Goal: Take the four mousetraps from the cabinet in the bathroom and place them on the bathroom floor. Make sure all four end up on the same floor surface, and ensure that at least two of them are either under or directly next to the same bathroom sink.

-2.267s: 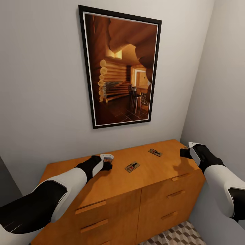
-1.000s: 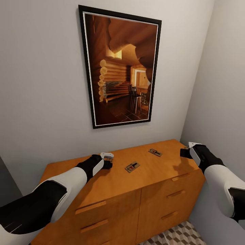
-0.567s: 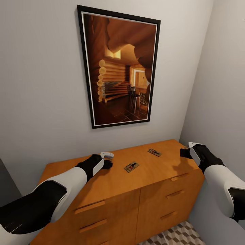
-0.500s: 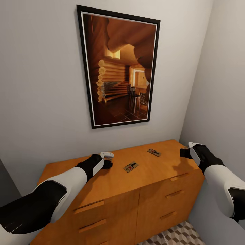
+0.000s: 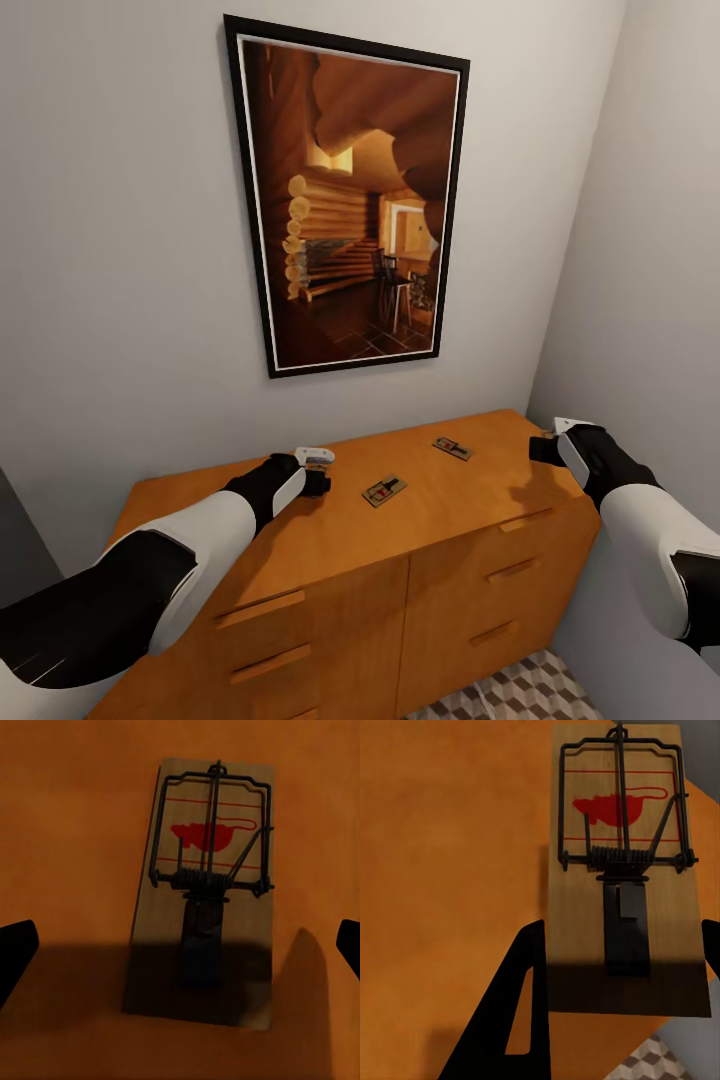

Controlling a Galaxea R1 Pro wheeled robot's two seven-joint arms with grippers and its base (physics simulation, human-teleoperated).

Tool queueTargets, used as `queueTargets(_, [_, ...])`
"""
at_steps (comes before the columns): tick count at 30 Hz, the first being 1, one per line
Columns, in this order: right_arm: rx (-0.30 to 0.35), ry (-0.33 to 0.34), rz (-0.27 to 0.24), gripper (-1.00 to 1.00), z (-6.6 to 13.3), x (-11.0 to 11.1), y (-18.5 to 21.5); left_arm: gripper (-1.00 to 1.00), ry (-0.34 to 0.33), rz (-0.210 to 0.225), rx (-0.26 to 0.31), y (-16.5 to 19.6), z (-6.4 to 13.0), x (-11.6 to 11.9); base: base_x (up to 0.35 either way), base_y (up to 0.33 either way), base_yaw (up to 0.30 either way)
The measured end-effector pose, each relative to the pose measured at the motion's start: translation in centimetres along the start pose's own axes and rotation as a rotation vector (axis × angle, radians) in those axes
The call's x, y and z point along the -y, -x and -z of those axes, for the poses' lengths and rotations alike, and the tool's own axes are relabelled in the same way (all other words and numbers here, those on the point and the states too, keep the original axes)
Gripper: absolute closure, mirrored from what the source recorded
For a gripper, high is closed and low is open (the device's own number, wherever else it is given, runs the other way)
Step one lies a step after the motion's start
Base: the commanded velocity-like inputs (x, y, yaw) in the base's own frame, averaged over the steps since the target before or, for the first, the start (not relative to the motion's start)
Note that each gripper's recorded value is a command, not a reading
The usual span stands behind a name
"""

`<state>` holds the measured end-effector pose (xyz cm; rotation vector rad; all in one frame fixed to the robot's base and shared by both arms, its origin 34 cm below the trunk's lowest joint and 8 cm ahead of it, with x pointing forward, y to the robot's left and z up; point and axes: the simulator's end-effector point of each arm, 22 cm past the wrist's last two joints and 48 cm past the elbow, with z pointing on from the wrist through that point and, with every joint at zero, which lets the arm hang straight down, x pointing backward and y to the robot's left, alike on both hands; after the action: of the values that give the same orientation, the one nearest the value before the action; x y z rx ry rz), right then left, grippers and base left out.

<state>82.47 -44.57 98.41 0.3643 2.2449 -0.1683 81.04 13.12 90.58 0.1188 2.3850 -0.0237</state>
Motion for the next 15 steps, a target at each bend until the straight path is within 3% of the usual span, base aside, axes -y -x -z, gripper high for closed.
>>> queueTargets(15, [0.0,0.0,0.0,1.0,0.0,0.02,0.0,-1.0,-0.001,-0.001,0.0,0.0,0.0,0.01,0.0,0.0,0.0])
